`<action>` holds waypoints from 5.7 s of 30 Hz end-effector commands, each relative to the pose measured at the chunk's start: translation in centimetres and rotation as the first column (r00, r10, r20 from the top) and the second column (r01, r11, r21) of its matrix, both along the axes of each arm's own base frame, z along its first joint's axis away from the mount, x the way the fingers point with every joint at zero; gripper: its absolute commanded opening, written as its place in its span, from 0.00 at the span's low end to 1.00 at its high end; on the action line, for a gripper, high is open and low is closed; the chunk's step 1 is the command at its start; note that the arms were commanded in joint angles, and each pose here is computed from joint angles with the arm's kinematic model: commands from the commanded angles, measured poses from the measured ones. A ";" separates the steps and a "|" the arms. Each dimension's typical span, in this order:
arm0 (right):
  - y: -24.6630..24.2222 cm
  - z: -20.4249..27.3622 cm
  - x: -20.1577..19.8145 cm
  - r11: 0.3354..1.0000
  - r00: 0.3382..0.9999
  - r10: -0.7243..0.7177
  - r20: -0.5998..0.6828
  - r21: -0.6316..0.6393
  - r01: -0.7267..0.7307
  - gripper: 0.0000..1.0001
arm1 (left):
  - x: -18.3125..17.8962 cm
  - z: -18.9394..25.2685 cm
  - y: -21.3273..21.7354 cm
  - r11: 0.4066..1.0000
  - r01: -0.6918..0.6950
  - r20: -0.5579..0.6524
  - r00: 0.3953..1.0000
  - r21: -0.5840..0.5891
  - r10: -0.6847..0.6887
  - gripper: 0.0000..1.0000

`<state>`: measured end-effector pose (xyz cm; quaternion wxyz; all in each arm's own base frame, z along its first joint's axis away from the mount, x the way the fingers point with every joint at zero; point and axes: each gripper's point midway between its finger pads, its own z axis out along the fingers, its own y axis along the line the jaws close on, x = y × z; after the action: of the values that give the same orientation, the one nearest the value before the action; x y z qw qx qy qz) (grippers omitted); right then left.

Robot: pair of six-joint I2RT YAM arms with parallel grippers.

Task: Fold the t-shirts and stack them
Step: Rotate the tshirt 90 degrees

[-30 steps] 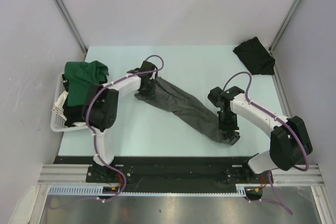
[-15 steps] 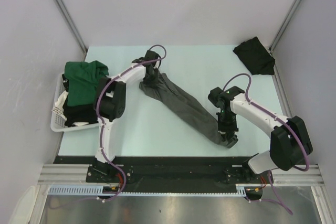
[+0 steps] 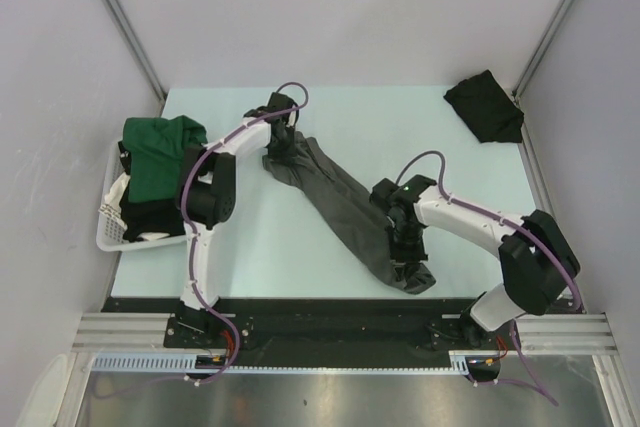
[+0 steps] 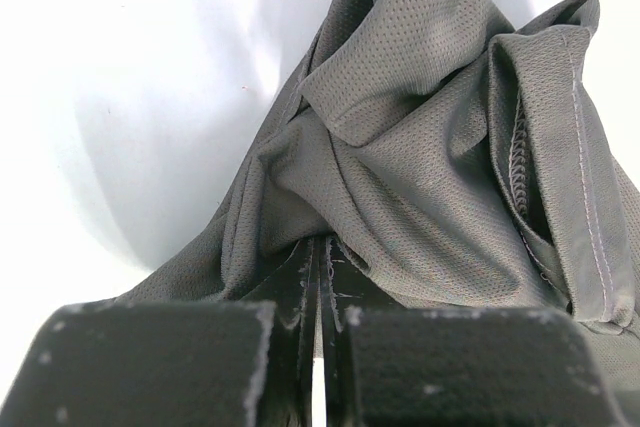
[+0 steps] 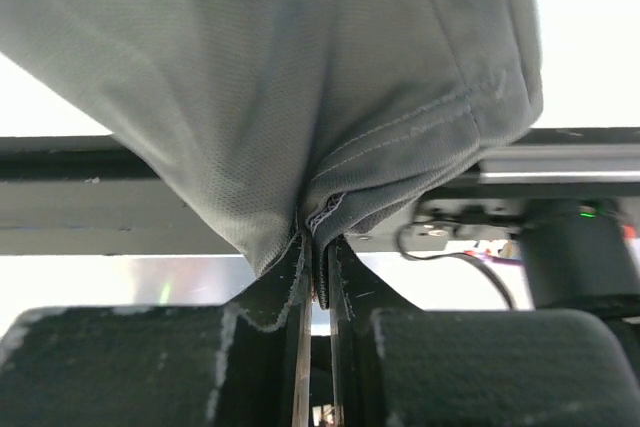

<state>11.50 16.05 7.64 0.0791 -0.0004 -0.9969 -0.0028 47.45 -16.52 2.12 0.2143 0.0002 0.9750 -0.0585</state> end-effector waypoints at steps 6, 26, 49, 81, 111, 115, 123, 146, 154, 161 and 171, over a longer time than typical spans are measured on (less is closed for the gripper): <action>4.2 -0.6 -2.8 0.998 0.998 0.020 -0.057 0.063 -0.016 0.16 | 1.1 1.0 1.5 0.999 -0.018 -0.002 1.000 0.029 0.018 0.00; -0.3 9.0 12.2 0.963 0.839 0.201 0.506 -0.258 -0.075 1.00 | -5.9 9.6 3.6 0.999 -0.001 0.075 0.997 0.049 -0.002 0.02; 6.6 8.4 37.0 0.982 0.668 0.118 0.735 0.014 -0.188 1.00 | -15.3 16.8 3.9 1.000 -0.020 0.162 0.987 0.024 0.016 0.09; 19.1 -1.2 35.5 0.756 0.744 0.091 0.662 0.440 -0.484 0.86 | -24.8 17.3 5.6 0.991 -0.104 0.197 0.973 -0.088 0.120 0.13; 19.2 -7.8 36.1 0.822 0.787 0.129 0.603 0.378 -0.425 0.01 | -26.3 16.8 6.3 0.995 -0.082 0.167 0.982 -0.057 0.091 0.13; 17.3 -8.1 37.7 0.860 0.788 0.089 0.609 0.352 -0.369 0.00 | -26.4 16.3 6.3 0.996 -0.076 0.152 0.985 -0.050 0.083 0.14; 12.6 -8.0 40.9 0.909 0.779 0.014 0.627 0.316 -0.271 0.00 | -26.1 15.9 6.1 0.997 -0.059 0.143 0.988 -0.040 0.064 0.13; -1.3 -7.1 47.0 0.973 0.707 -0.138 0.694 0.227 -0.034 0.00 | -26.0 14.1 5.6 1.000 0.002 0.092 0.996 -0.013 0.000 0.13; -3.6 -6.6 47.0 0.970 0.696 -0.182 0.694 0.242 0.012 0.00 | -25.5 13.7 5.0 1.000 0.019 0.082 0.996 -0.019 -0.018 0.13; -3.1 -6.8 46.6 0.971 0.715 -0.167 0.679 0.240 -0.001 0.14 | -24.8 13.9 4.3 0.999 0.033 0.087 0.996 -0.037 -0.029 0.13; -4.0 -1.8 46.5 0.979 0.664 -0.149 0.733 0.201 -0.003 0.99 | -25.4 13.8 1.5 0.984 0.087 0.088 0.993 -0.156 -0.074 0.15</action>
<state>59.51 14.24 3.58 -0.3397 -0.0288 -0.9286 -0.1463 22.23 -12.65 15.31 0.2418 0.0050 0.9662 -0.0893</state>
